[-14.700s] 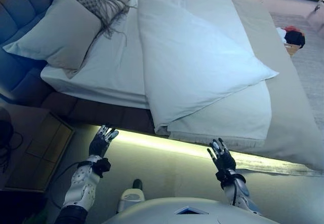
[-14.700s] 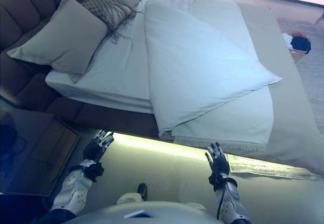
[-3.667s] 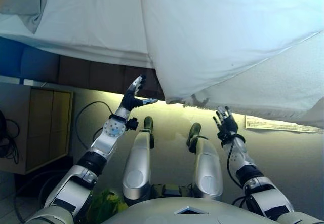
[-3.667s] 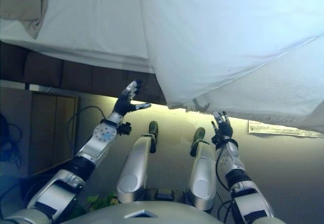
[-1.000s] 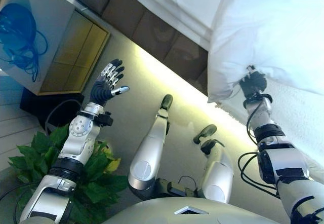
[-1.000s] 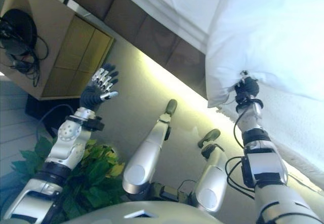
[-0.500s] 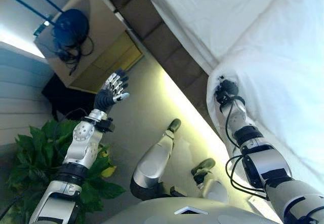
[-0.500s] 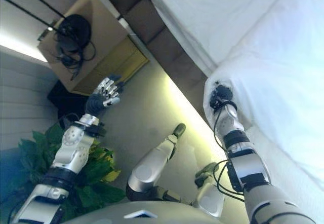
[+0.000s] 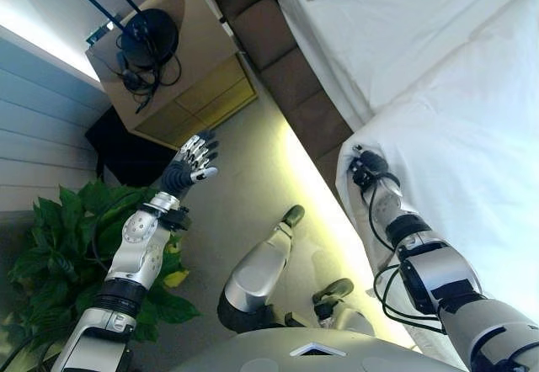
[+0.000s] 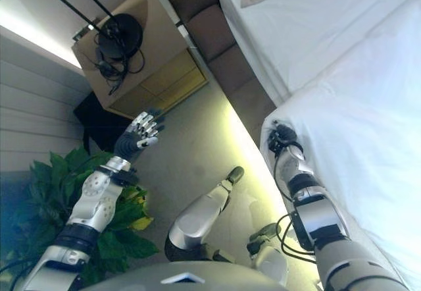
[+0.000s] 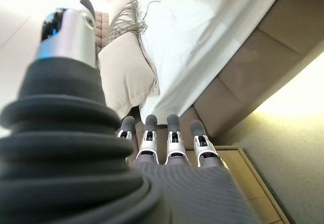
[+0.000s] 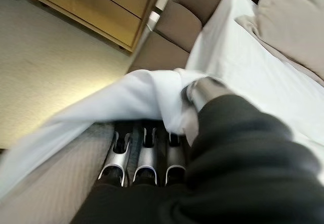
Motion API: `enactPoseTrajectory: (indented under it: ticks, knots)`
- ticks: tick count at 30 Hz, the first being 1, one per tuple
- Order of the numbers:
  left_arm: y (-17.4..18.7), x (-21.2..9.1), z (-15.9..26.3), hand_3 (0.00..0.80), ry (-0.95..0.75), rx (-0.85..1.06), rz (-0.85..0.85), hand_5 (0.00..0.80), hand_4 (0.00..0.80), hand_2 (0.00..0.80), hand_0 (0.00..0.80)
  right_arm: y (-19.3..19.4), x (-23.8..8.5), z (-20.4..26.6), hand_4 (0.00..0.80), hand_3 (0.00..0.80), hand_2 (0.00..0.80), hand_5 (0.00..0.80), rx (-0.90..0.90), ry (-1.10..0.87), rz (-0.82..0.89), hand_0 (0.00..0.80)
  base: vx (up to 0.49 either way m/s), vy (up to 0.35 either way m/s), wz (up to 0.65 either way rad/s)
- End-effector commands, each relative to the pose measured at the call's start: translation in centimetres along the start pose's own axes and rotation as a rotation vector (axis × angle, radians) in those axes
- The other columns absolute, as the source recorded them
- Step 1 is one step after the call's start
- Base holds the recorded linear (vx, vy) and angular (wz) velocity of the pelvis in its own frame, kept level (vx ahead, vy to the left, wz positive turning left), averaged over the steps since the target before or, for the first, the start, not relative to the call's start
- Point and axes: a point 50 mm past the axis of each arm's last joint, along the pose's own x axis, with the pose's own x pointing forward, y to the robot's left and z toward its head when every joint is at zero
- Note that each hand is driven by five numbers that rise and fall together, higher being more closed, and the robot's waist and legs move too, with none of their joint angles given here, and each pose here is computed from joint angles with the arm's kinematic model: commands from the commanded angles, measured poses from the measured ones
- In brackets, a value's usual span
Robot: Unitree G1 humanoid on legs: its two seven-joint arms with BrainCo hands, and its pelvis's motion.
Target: Make the bed neatly
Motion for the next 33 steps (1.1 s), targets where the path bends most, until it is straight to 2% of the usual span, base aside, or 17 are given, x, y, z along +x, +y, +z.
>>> enactPoseTrajectory:
  ticks: [1, 6, 15, 24, 33]
  knots:
    - [0.5, 0.1, 1.3, 0.000, -0.064, 0.033, -0.005, 0.000, 0.000, 0.000, 0.000, 6.3, -0.2, 1.1, 0.000, 0.000, 0.000, 0.000, 0.048, -0.057, 0.271, 0.000, -0.039, -0.038, -0.06]
    - [0.3, 0.6, 1.5, 0.000, -0.090, 0.040, 0.006, 0.000, 0.000, 0.000, 0.000, 3.9, -0.2, -0.8, 0.000, 0.000, 0.000, 0.000, 0.149, -0.006, 0.226, 0.000, -0.046, -0.038, -0.08]
    - [-1.1, 1.9, 2.3, 0.000, -0.169, 0.037, 0.023, 0.000, 0.000, 0.000, 0.000, 0.6, -1.0, -4.3, 0.000, 0.000, 0.000, 0.000, 0.209, 0.070, 0.199, 0.000, -0.086, -0.025, -0.16]
    - [-1.8, 2.4, 2.9, 0.000, -0.232, 0.062, 0.071, 0.000, 0.000, 0.000, 0.000, -4.9, -3.0, -6.4, 0.000, 0.000, 0.000, 0.000, 0.278, 0.006, 0.126, 0.000, -0.075, 0.010, -0.21]
    - [-2.3, 3.0, 4.1, 0.000, -0.296, 0.151, 0.100, 0.000, 0.000, 0.000, 0.000, -7.7, -4.3, -5.6, 0.000, 0.000, 0.000, 0.000, 0.380, -0.108, 0.082, 0.000, -0.055, 0.001, -0.31]
